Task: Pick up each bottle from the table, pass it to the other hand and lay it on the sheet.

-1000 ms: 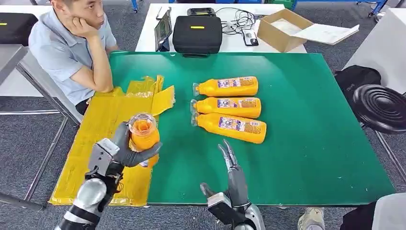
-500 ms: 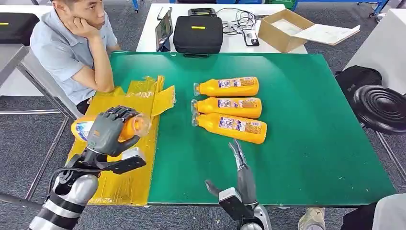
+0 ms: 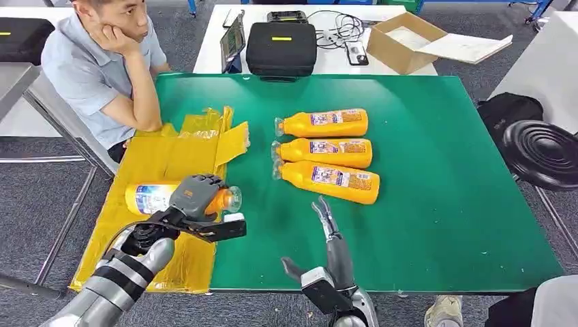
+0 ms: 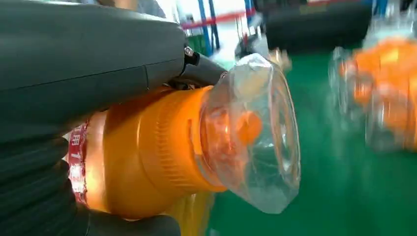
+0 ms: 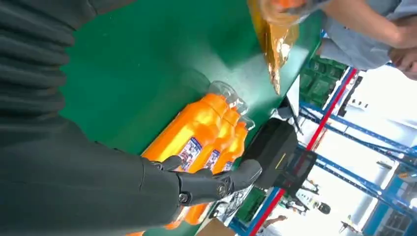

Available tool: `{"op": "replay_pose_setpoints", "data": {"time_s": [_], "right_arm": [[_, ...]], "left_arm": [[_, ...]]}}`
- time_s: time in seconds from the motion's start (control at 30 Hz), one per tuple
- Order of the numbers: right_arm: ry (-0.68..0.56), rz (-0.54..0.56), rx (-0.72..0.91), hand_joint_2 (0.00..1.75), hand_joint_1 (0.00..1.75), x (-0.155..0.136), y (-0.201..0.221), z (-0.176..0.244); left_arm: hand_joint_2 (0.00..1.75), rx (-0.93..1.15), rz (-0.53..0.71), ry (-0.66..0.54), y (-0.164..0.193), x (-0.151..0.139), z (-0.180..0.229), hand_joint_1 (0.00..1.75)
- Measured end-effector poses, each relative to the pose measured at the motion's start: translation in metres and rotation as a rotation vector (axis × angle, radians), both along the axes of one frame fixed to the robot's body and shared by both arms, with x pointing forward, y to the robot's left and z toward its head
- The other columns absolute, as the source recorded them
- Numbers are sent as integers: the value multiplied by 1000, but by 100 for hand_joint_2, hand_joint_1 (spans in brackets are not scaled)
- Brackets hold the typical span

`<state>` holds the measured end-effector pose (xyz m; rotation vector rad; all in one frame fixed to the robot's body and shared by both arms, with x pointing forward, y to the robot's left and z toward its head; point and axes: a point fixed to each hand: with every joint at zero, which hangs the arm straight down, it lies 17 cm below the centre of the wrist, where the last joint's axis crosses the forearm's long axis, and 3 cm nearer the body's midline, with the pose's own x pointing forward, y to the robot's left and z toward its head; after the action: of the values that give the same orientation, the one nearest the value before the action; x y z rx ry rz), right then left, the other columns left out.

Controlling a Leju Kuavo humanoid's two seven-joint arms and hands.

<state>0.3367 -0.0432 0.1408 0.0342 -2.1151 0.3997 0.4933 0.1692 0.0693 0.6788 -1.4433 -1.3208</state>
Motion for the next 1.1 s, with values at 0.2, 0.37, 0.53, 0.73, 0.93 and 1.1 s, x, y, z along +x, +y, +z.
{"op": "replay_pose_setpoints", "data": {"time_s": [0.2, 0.37, 0.53, 0.73, 0.93, 1.1], "right_arm": [[14, 20, 17, 0, 0, 1, 7, 1], [26, 22, 26, 0, 0, 2, 9, -2], [33, 23, 24, 0, 0, 2, 11, -4], [39, 23, 21, 0, 0, 3, 11, -7], [47, 16, 28, 0, 0, 4, 11, -8], [50, 5, 33, 0, 0, 5, 10, -9]], "left_arm": [[175, -9, 64, 97, 4, 18, -24, 96], [175, -102, 63, 177, 2, 19, -40, 7], [175, -136, 72, 198, -1, 20, -43, 7], [175, -154, 72, 212, -4, 20, -45, 0], [175, -392, 27, 270, -23, 12, -33, 0], [175, -715, -48, 242, -46, -4, 10, 0]]}}
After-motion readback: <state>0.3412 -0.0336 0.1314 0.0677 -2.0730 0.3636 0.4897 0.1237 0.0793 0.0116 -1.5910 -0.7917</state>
